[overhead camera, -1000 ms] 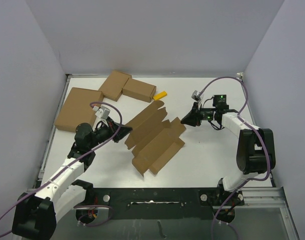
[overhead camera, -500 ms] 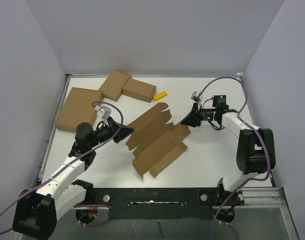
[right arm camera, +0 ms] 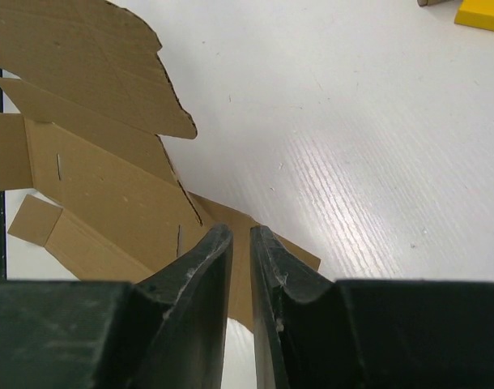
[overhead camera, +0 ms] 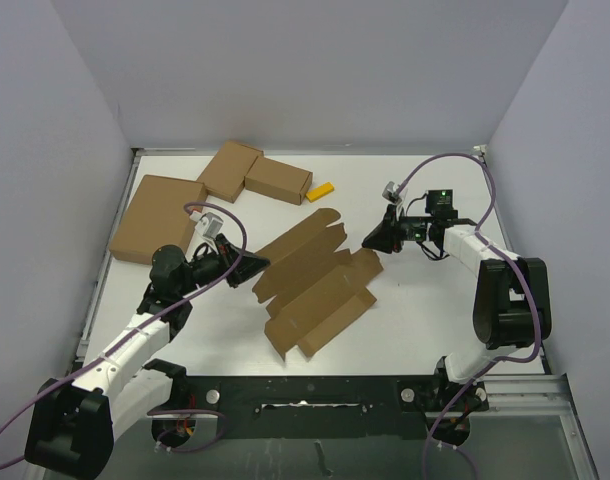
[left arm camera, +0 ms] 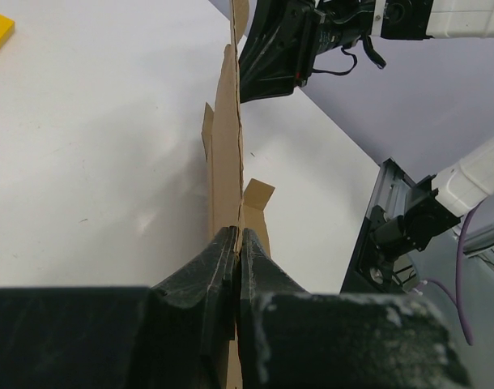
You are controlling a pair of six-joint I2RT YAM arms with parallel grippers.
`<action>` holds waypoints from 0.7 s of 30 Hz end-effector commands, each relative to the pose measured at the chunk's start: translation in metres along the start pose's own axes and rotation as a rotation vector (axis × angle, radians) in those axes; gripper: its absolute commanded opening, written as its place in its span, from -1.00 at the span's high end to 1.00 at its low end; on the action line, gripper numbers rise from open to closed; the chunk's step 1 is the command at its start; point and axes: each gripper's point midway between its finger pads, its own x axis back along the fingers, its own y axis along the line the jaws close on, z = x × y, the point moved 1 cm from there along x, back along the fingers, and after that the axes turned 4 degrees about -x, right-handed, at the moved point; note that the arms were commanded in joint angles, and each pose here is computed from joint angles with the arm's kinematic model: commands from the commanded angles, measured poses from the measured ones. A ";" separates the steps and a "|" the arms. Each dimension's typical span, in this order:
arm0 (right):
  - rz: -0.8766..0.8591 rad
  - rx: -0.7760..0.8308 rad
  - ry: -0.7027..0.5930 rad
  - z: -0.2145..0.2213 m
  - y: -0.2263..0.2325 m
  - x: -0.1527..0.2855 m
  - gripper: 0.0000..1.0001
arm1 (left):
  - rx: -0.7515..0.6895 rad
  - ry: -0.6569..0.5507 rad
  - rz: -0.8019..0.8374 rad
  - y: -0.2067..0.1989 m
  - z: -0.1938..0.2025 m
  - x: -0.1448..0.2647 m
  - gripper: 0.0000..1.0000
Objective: Fold the paper box
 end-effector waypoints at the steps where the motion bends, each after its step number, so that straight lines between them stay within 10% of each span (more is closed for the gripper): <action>1: -0.018 0.109 -0.051 -0.028 0.009 0.001 0.64 | -0.063 -0.067 0.065 -0.015 -0.025 -0.003 1.00; 21: -0.225 0.187 -0.042 -0.022 0.052 -0.021 0.58 | -0.048 -0.083 0.097 -0.020 -0.030 -0.005 1.00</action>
